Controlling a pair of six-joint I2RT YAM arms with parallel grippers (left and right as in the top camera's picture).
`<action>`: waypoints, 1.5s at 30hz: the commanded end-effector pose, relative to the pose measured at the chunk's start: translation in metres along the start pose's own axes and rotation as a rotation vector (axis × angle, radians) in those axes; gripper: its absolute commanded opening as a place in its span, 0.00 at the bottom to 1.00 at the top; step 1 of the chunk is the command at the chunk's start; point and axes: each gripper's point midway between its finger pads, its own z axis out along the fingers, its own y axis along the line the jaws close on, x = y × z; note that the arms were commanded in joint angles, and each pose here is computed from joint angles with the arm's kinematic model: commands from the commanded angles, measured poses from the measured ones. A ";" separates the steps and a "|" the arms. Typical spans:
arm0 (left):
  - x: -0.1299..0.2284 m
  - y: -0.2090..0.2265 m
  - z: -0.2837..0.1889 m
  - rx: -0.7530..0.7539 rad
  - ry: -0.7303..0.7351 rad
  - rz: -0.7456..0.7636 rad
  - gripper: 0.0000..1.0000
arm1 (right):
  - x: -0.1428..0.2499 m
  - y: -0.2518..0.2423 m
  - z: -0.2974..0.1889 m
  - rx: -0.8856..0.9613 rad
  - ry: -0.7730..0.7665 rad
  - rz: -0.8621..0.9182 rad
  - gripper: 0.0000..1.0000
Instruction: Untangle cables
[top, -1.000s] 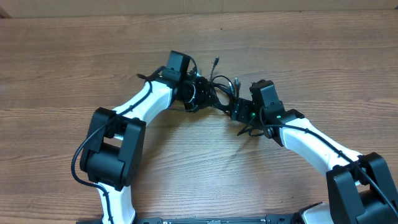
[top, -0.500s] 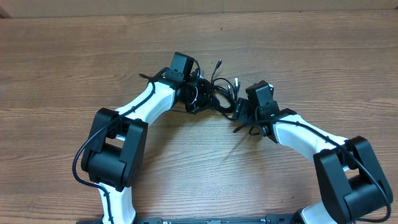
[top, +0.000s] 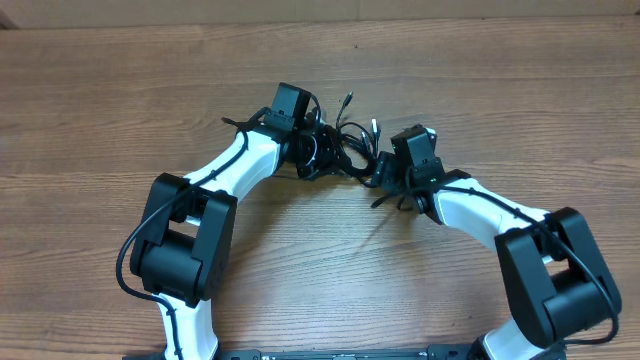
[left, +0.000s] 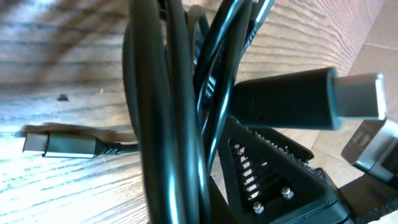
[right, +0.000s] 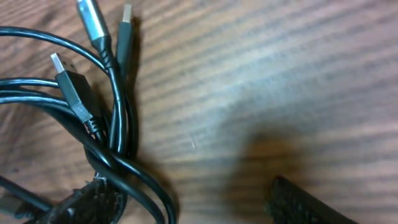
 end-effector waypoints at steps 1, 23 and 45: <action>0.006 -0.013 0.003 0.027 0.022 0.047 0.04 | 0.039 -0.027 0.023 0.089 0.113 0.005 0.74; -0.002 -0.045 0.000 0.164 0.006 0.125 0.04 | 0.107 -0.068 0.042 0.229 0.350 -0.004 0.65; -0.021 -0.070 -0.074 0.197 -0.148 0.281 0.04 | 0.115 -0.103 0.031 0.355 0.411 0.092 0.42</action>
